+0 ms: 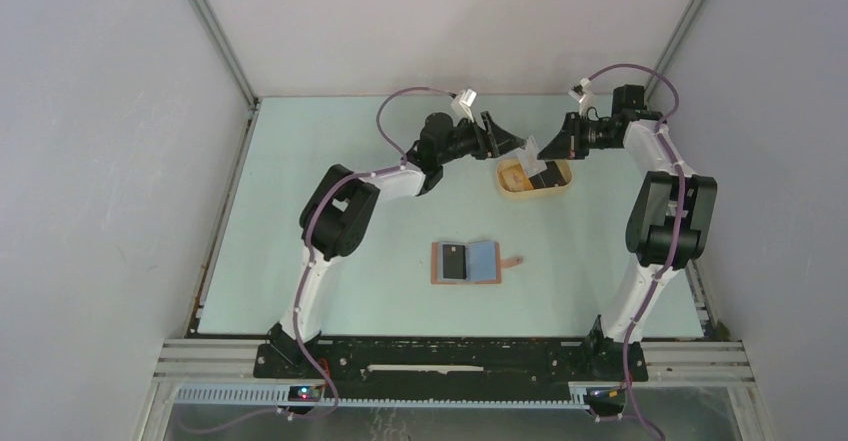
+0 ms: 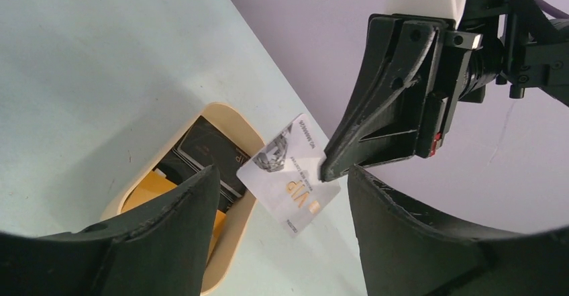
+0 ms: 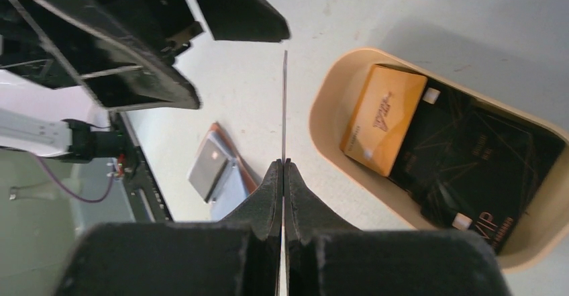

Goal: Put the credit cards into the card holder
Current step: Pick up the credit card from the storage box, then place the credit card in the storage box.

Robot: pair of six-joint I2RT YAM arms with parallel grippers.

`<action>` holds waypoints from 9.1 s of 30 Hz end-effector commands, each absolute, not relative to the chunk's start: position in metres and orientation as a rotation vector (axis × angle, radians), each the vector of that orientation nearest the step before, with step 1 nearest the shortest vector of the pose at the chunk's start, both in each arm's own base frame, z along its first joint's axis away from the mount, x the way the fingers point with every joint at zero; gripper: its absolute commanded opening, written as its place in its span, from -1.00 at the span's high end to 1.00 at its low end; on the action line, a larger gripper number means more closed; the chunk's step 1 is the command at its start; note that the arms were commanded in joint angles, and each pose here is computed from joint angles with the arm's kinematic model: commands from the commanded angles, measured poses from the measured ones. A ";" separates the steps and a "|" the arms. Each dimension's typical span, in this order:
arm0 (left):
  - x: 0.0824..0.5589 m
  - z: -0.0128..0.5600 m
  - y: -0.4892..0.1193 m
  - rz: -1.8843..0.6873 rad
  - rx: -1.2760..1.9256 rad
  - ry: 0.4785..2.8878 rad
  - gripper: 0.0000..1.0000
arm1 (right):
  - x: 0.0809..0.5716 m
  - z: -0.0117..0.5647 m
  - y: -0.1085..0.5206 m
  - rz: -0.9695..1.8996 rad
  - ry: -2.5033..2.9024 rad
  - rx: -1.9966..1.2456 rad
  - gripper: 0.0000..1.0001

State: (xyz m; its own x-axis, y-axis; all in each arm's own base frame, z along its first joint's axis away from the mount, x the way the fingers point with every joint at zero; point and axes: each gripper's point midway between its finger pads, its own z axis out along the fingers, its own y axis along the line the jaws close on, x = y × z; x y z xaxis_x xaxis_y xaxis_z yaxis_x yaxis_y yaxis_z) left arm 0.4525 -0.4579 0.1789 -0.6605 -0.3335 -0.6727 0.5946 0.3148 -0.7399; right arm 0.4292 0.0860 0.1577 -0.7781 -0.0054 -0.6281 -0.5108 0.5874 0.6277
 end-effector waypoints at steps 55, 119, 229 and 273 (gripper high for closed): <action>0.454 0.169 -0.502 -1.797 0.394 1.655 1.00 | 0.453 0.126 0.083 1.242 2.326 -0.304 -0.05; 0.472 0.165 -0.454 -1.591 0.205 1.726 0.09 | 0.462 0.099 0.079 1.031 2.432 -0.411 0.87; 0.441 0.114 -0.488 -1.915 0.169 1.926 1.00 | 0.461 0.098 0.070 1.413 2.360 -0.070 0.53; 0.445 0.086 -0.469 -1.486 0.246 2.141 0.95 | 0.450 0.152 0.047 1.388 2.211 -0.168 1.00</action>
State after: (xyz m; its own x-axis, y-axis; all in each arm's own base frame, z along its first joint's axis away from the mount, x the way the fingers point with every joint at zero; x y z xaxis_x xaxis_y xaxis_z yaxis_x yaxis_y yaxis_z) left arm 0.4503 -0.4729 0.0692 -0.8910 -0.1869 -0.4137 0.3513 0.2932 -0.8892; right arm 0.4559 0.0471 0.1048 -0.9120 0.1833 -0.3669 -0.2463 0.4706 0.8473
